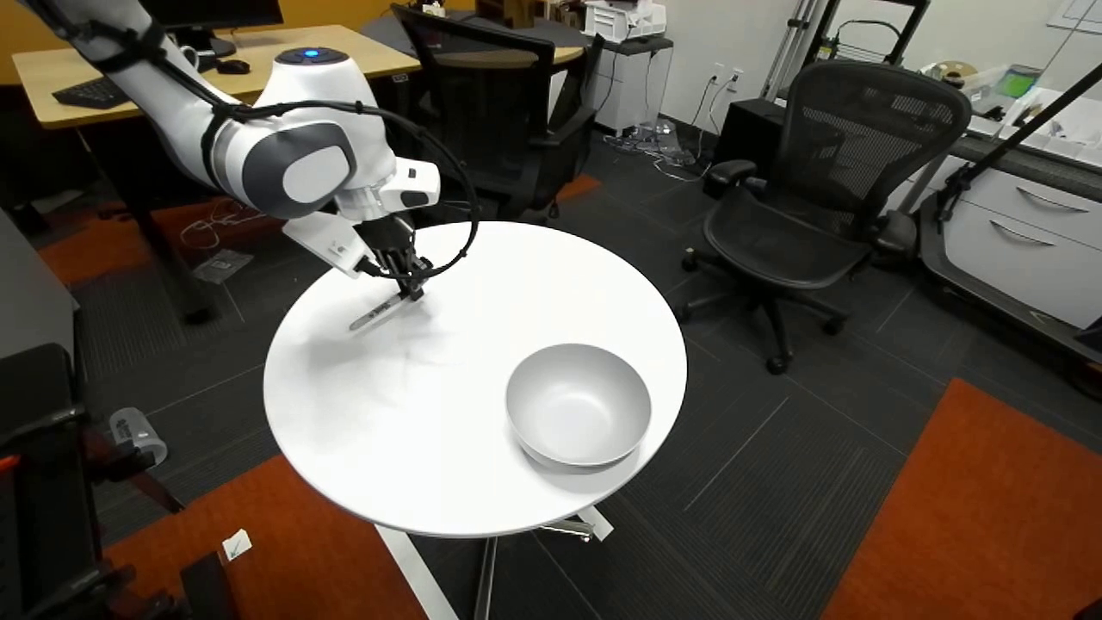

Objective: Pick up the pen from the bowl and put it on the table.

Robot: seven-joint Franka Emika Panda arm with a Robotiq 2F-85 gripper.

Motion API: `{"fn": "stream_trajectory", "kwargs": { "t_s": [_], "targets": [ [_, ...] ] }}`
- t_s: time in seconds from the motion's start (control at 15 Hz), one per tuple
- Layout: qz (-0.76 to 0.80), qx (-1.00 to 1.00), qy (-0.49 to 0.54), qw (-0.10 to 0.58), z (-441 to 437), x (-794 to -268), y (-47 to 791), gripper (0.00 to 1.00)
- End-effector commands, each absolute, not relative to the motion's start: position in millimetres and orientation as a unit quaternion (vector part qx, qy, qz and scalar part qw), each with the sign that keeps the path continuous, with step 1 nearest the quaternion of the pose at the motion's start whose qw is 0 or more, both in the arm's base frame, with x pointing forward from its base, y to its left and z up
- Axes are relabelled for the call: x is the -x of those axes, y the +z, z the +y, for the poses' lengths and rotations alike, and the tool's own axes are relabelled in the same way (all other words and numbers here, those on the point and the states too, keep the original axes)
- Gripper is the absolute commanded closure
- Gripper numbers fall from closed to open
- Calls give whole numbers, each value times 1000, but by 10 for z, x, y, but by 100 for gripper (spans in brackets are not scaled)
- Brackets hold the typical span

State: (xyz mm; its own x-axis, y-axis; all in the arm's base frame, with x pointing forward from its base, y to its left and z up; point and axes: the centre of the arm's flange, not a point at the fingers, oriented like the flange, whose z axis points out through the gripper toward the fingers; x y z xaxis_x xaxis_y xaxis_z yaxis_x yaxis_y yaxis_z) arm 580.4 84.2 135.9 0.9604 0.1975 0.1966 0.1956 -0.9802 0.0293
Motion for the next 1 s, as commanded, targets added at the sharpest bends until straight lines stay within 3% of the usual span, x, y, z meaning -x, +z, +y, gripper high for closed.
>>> {"fn": "stream_trajectory", "kwargs": {
  "t_s": [0.0,0.4,0.93],
  "targets": [
    [73,-988,138,19,802,-5720,1557,46],
    [55,-974,206,70,510,-5765,2282,1],
    [67,-968,231,78,396,-5689,2738,0]
  ]
}}
